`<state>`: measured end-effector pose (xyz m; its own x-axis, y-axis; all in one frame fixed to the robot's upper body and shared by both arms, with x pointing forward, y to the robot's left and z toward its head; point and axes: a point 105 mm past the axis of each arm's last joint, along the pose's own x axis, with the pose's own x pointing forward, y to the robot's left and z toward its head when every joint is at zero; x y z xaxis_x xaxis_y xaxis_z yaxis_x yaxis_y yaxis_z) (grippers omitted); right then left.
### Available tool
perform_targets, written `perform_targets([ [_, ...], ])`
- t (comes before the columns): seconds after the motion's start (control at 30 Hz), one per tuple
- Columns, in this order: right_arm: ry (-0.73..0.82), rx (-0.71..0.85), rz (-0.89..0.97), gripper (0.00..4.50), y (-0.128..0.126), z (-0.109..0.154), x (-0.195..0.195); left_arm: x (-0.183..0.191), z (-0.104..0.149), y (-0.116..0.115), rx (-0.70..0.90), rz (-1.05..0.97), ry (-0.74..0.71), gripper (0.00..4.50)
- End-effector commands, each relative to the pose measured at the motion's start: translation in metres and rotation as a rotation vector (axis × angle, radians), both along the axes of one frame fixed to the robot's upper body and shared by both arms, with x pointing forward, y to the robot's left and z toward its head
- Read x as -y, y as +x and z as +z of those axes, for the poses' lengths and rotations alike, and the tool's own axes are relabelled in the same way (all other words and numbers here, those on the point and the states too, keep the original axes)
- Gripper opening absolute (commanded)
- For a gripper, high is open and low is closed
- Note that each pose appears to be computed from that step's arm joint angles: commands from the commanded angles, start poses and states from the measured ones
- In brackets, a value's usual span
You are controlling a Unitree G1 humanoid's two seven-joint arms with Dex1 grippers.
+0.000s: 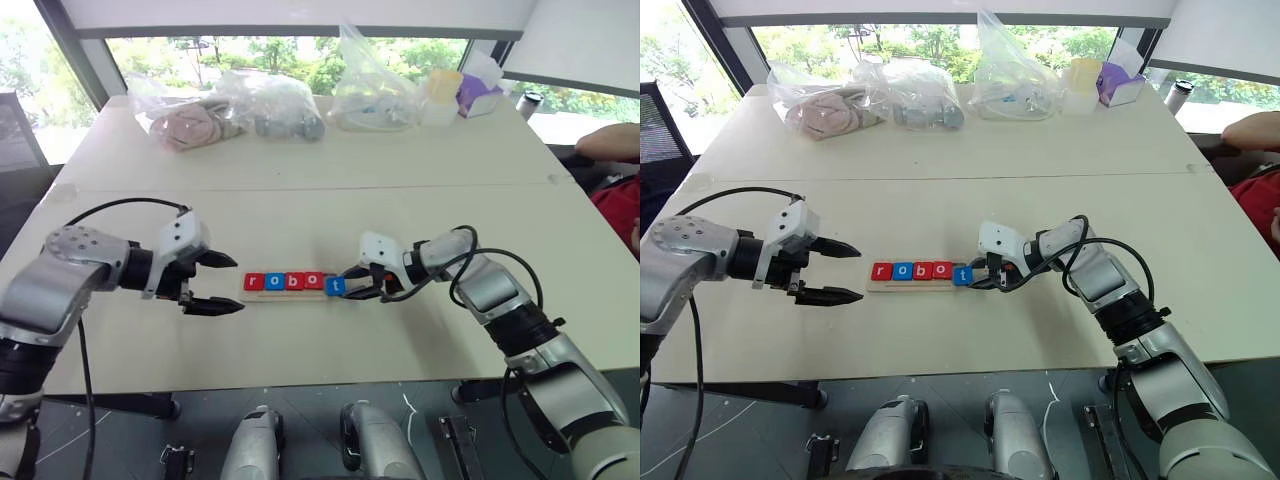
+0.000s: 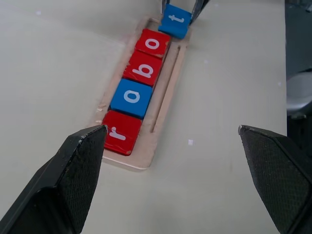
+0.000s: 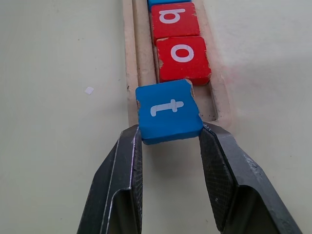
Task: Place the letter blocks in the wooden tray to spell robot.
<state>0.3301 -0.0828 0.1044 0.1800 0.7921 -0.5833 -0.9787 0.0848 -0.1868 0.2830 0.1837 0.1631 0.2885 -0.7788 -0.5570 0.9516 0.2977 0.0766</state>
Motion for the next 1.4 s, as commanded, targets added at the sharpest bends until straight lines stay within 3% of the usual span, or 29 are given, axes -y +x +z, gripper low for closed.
perform_targets([
  [0.03, 0.023, 0.042, 0.0, 1.09, 0.005, 0.01, -0.004, 0.0, 0.01, -0.001, 0.041, -0.002, -0.002, 4.5],
  [0.4, 0.042, 0.045, -0.04, 1.09, 0.016, 0.008, -0.006, 0.004, 0.007, 0.001, 0.041, -0.001, -0.011, 4.5],
  [0.83, 0.068, 0.031, -0.018, 1.09, 0.011, 0.006, -0.016, 0.005, 0.006, 0.001, 0.039, 0.008, -0.017, 4.5],
  [1.07, 0.109, 0.068, -0.034, 4.47, 0.015, 0.019, -0.016, 0.002, 0.006, 0.004, 0.042, 0.018, -0.015, 4.5],
  [1.27, 0.189, 0.106, -0.068, 4.47, 0.022, 0.048, -0.013, 0.0, 0.007, 0.006, 0.045, 0.024, -0.014, 4.5],
  [1.4, 0.328, 0.129, -0.225, 4.47, 0.032, 0.082, 0.009, -0.004, 0.015, 0.013, 0.059, 0.092, -0.07, 4.5],
])
